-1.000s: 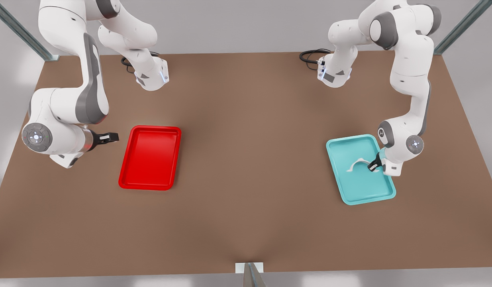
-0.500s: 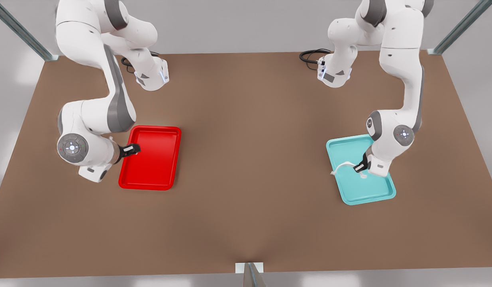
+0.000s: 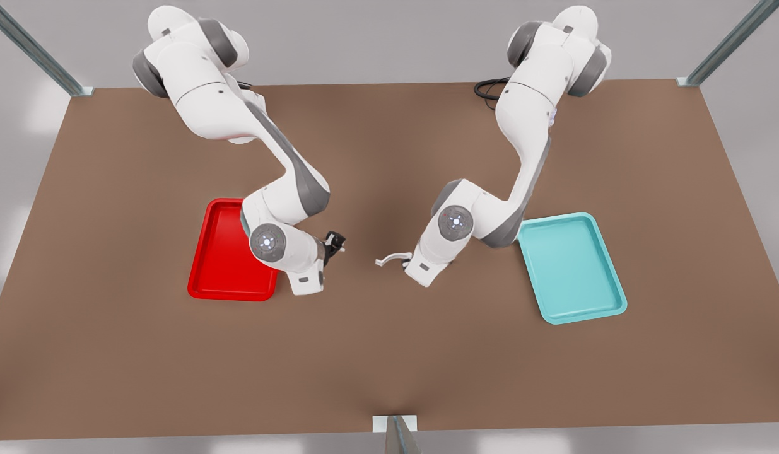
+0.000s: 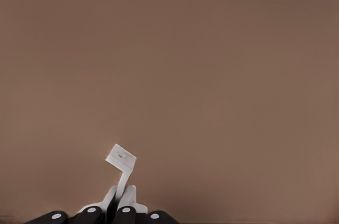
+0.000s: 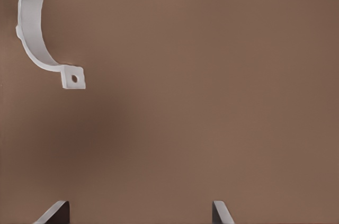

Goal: Take the drainage pipe clamp from the left arm, pass it to the right arm, and place it in the plate on the right side

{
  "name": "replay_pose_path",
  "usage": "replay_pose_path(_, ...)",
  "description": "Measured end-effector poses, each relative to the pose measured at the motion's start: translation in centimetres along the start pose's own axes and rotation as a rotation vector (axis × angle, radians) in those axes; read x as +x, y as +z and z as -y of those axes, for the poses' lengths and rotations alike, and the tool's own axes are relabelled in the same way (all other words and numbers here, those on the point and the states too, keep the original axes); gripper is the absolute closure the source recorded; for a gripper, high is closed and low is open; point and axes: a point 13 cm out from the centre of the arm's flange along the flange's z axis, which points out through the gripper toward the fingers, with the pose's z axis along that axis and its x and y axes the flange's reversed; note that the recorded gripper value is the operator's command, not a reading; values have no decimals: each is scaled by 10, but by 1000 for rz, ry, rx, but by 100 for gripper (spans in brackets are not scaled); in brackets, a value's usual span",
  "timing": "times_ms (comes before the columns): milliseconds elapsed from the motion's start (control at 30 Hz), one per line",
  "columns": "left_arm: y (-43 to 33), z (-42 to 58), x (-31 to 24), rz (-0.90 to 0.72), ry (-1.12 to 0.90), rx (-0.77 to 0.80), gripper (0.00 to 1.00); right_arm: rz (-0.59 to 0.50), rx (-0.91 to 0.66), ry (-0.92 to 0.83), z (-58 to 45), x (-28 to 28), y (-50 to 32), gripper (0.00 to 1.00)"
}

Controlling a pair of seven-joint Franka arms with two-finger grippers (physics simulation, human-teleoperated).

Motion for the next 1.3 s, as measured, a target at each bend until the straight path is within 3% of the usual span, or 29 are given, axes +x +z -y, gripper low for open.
replay_pose_path(167,5,30,20,-41,-114,-12,79,127,25,-189,-22,-42,11,0)
replay_pose_path(333,13,34,29,-62,-229,-37,79,202,75,-335,-24,-49,-14,0)
replay_pose_path(933,7,27,39,-90,-400,-91,79,197,93,-816,-53,-65,86,1)
replay_pose_path(967,7,27,40,-91,-403,-92,79,198,98,-831,-53,-66,90,7)
replay_pose_path(1000,6,27,40,-91,-406,-92,79,201,104,-845,-52,-67,91,46)
replay_pose_path(1033,6,27,40,-91,-410,-93,79,204,110,-858,-51,-68,91,73)
replay_pose_path(1067,6,27,40,-91,-413,-94,79,206,117,-870,-49,-69,91,79)
replay_pose_path(1133,5,26,39,-91,-419,-96,79,211,129,-892,-47,-71,89,79)
replay_pose_path(1167,4,26,39,-91,-423,-95,0,214,132,-903,-46,-71,88,79)
replay_pose_path(1300,-1,27,31,-84,-441,-76,0,213,146,-937,-40,-71,86,79)
